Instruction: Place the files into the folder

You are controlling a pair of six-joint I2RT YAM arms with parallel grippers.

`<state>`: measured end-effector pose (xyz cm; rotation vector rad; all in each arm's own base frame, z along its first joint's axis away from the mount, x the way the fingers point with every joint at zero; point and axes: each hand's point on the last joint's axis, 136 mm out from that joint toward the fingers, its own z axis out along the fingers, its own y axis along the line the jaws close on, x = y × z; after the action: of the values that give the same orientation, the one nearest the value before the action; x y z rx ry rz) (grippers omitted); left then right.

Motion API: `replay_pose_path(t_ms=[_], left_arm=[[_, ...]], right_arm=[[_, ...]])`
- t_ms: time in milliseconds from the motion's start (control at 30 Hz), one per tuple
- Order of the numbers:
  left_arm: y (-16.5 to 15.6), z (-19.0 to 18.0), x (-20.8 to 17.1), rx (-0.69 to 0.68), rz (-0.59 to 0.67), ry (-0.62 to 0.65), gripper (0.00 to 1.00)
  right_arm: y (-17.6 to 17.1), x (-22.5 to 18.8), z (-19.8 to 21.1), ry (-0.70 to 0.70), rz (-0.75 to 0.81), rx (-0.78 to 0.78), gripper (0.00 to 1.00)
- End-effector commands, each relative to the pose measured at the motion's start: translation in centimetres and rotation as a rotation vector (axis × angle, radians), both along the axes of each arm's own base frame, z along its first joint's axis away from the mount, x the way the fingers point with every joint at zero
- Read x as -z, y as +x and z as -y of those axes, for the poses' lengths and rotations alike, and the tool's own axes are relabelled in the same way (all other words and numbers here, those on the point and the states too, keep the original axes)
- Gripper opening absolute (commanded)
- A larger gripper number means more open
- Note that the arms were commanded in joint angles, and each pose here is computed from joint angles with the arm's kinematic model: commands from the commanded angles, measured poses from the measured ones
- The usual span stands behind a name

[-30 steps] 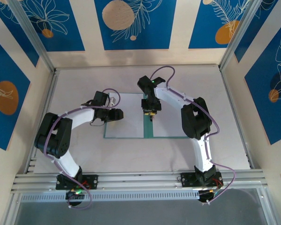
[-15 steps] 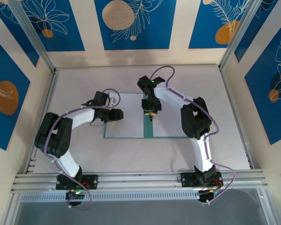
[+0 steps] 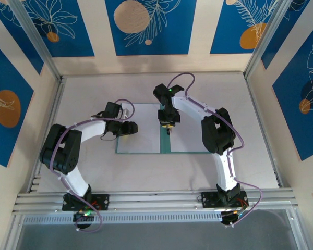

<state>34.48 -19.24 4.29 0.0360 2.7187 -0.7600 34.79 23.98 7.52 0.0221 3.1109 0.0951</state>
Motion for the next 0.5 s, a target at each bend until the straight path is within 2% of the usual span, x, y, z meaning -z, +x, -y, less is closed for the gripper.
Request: replay_pose_path(t_ms=[0,300,467], left_arm=[[-0.52,0.34,0.61,0.020,-0.025,-0.009,0.59],[-0.55,0.39,0.71,0.024,-0.029,-0.008,0.59],[-0.59,0.46,0.87,0.026,-0.035,-0.007,0.59]], right_arm=[[0.26,-0.12,0.30,-0.014,-0.006,0.014,0.20],[0.18,-0.01,0.65,-0.020,-0.013,0.013,0.18],[0.40,-0.34,0.54,-0.010,-0.008,0.018,0.25]])
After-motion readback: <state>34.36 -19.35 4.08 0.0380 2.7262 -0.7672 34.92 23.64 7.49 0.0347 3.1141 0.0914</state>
